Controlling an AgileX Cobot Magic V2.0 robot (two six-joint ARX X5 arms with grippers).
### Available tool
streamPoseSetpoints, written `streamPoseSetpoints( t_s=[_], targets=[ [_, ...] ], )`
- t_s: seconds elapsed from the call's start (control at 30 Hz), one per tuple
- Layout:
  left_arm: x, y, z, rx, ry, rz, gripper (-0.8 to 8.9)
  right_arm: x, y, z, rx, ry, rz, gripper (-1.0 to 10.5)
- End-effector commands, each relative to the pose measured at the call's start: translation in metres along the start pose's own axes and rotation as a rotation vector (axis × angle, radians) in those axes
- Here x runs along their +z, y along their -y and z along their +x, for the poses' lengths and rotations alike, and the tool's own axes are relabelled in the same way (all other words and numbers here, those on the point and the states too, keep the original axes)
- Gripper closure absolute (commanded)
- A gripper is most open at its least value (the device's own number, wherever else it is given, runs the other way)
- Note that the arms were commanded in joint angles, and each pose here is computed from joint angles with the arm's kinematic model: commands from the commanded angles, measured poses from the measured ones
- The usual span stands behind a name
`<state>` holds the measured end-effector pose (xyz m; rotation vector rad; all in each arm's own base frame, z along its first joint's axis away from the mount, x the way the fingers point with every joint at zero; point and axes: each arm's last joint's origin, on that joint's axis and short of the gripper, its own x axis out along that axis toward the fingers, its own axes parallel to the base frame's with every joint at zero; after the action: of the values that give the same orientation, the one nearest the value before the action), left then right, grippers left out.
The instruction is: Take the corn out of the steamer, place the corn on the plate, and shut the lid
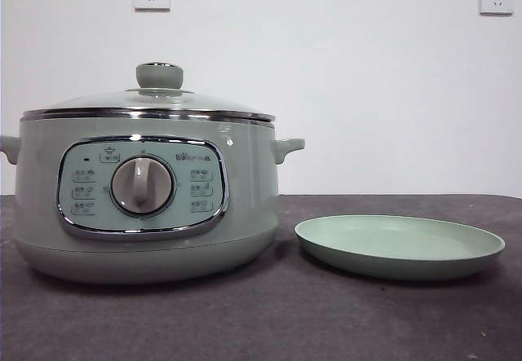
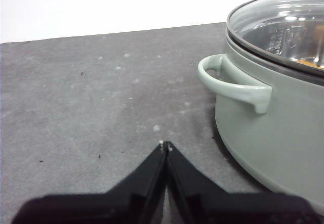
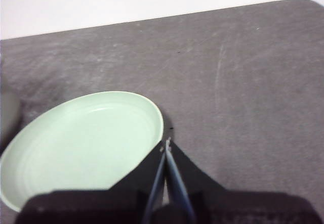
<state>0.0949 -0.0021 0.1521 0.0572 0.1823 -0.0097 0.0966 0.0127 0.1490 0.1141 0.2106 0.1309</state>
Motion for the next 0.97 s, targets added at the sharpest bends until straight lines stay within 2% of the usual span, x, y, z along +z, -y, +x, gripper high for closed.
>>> streamPoseSetpoints(
  t_s=[0.03,0.2,0.27,0.33,0.57,0.8,0.97],
  targets=[
    [-0.004,0.0,0.001,-0.009,-0.008,-0.037,8.16,-0.004,0.0,0.001,0.007,-0.016,0.111,9.4],
    [-0.003,0.004,0.001,-0.15,-0.02,-0.345,8.16,-0.004,0.0,0.001,0.005,-0.017,0.395,9.4],
    [-0.003,0.006,0.001,-0.203,-0.033,-0.441,8.16,-0.004,0.0,0.001,0.002,-0.016,0.478,9.4],
    [-0.003,0.007,0.001,-0.234,-0.042,-0.481,8.16,-0.004,0.0,0.001,0.001,-0.015,0.514,9.5],
    [0.005,0.008,-0.003,-0.31,-0.041,-0.49,8.2,0.006,-0.002,-0.002,0.045,0.004,0.476,9.5],
    [0.036,0.007,-0.016,-0.317,-0.042,-0.476,8.2,0.041,-0.007,-0.009,0.061,-0.015,0.359,9.6],
    [0.066,0.006,-0.021,-0.351,-0.066,-0.386,8.21,0.077,-0.012,-0.01,0.063,-0.061,0.242,9.6]
  ],
)
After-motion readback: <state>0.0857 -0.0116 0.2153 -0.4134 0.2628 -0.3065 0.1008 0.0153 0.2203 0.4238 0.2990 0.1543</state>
